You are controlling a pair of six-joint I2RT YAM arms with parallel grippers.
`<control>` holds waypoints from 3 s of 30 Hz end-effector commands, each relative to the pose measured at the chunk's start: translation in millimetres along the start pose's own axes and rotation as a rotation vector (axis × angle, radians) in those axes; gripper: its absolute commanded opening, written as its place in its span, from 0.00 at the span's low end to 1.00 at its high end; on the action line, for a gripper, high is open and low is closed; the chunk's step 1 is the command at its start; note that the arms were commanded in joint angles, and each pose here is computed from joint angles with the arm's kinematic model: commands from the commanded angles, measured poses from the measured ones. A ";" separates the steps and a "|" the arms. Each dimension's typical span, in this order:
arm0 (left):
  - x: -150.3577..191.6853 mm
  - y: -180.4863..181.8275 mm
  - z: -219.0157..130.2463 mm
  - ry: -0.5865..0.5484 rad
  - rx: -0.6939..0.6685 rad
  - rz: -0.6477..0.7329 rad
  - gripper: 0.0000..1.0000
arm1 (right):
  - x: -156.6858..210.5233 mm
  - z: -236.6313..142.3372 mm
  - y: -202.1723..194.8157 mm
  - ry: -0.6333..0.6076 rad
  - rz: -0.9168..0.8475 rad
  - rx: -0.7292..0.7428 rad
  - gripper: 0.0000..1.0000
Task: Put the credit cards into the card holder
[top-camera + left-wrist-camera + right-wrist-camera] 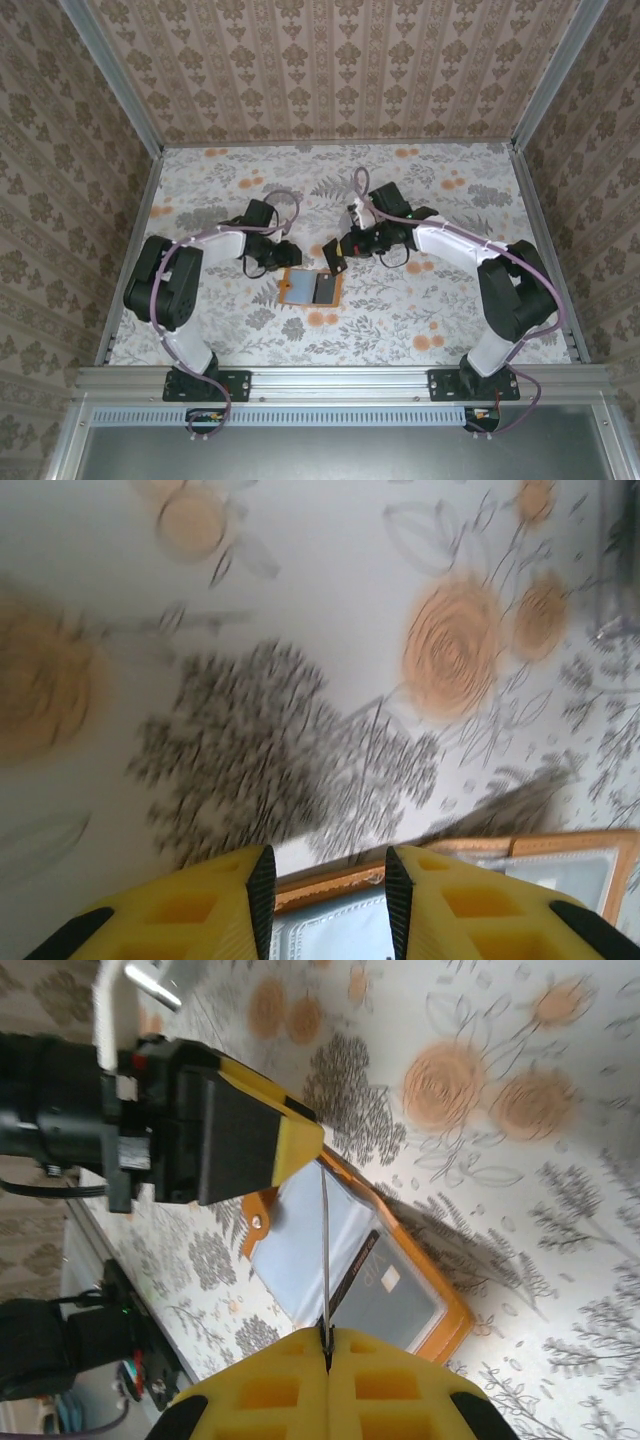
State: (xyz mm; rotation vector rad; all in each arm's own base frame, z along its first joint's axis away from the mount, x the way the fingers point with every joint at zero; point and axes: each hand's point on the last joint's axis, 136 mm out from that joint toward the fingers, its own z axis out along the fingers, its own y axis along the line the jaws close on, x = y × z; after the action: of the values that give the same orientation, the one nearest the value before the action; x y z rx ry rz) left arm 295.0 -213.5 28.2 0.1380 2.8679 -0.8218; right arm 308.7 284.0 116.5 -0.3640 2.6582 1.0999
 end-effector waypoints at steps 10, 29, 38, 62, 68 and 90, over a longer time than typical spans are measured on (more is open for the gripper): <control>21.8 8.7 -19.8 -0.043 -0.056 -0.062 0.37 | 55.9 50.5 -8.6 0.091 0.089 0.042 0.00; 51.5 27.5 -23.5 -0.016 -0.130 -0.076 0.31 | 53.8 69.6 1.6 0.108 0.114 -0.071 0.00; 62.2 37.3 -9.0 0.013 -0.146 -0.095 0.24 | 58.6 83.1 -11.9 0.142 0.151 -0.035 0.00; 78.5 37.9 -1.5 0.036 -0.155 -0.110 0.11 | 50.3 99.1 -18.9 0.032 0.206 0.022 0.00; 77.8 37.1 -1.0 0.035 -0.153 -0.112 0.11 | 59.7 105.7 -7.0 0.053 0.174 0.045 0.00; 112.2 9.7 -42.1 0.006 -0.082 -0.075 0.34 | 63.6 92.6 -28.4 0.059 0.068 0.224 0.00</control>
State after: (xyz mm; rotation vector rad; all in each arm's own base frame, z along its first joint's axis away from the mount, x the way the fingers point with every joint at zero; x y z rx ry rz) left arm 208.3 -184.2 55.9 0.0482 2.8184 -0.7331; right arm 269.4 345.2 30.6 -0.2333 2.7665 1.0268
